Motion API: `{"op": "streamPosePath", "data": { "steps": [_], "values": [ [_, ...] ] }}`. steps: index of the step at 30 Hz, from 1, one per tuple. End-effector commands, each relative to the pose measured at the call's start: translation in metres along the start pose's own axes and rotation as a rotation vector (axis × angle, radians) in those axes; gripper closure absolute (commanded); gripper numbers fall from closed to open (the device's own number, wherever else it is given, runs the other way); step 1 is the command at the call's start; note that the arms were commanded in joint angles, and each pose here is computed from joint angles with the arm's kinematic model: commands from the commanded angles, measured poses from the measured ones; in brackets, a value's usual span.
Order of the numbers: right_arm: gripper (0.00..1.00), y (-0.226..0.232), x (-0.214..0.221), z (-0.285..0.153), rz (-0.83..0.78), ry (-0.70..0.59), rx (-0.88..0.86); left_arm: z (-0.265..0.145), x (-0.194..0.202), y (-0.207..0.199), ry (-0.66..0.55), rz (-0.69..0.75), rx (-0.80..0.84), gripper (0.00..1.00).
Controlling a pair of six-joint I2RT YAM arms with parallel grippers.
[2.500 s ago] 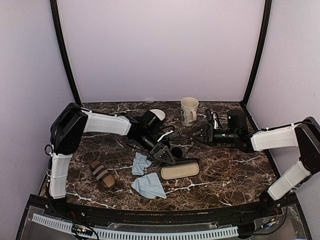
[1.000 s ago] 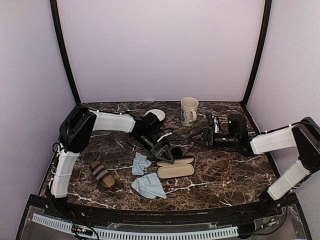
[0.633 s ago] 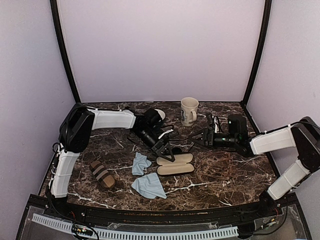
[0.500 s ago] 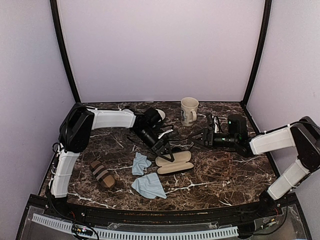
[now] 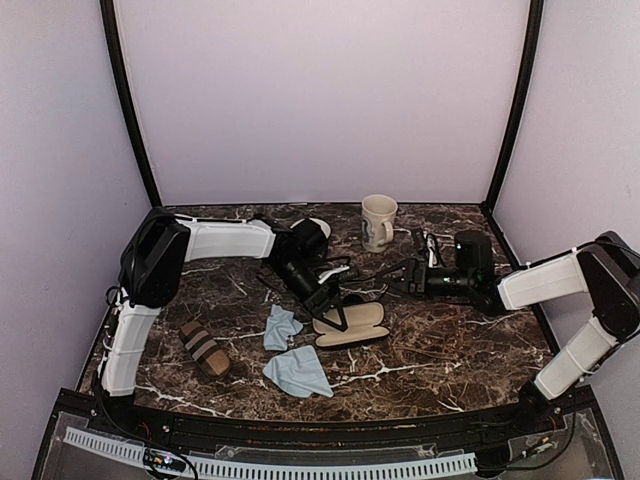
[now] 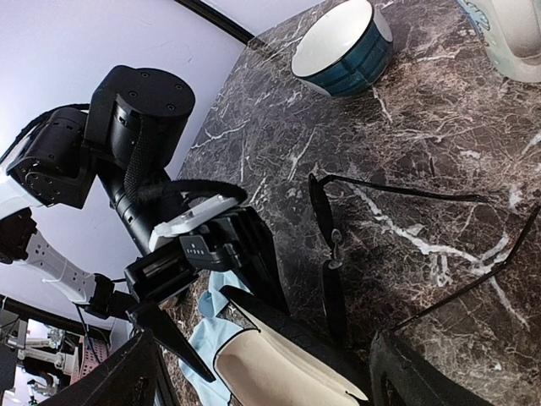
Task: Organize the sunglasses
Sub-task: Place the opened sunglasses case at the center of the board.
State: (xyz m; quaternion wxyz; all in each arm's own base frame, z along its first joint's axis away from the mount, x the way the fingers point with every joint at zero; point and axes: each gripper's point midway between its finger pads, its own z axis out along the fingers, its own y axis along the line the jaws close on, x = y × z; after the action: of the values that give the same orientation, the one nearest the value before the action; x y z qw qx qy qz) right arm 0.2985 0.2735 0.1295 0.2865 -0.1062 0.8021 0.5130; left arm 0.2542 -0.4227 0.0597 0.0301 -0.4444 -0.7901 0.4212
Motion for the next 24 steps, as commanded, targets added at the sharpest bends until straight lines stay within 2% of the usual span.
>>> {"op": "streamPosePath", "data": {
  "steps": [1, 8, 13, 19, 24],
  "values": [
    [0.13, 0.001, -0.001, -0.001, -0.006, -0.011, -0.016, -0.014, -0.008, -0.01, -0.01, 0.043, -0.064, 0.12],
    [0.13, 0.003, -0.002, 0.0, -0.008, -0.01, -0.019, -0.041, -0.026, 0.004, -0.086, 0.066, -0.286, 0.09],
    [0.14, 0.006, 0.001, -0.001, 0.021, 0.015, -0.013, -0.056, -0.031, -0.004, -0.126, 0.085, -0.329, 0.09],
    [0.14, 0.007, -0.002, 0.001, -0.023, 0.029, 0.036, -0.073, -0.016, -0.019, -0.173, 0.069, -0.356, 0.09],
    [0.15, 0.013, 0.003, 0.007, -0.092, 0.057, 0.113, -0.091, 0.019, -0.006, -0.2, -0.071, -0.506, 0.15]
  ]
}}
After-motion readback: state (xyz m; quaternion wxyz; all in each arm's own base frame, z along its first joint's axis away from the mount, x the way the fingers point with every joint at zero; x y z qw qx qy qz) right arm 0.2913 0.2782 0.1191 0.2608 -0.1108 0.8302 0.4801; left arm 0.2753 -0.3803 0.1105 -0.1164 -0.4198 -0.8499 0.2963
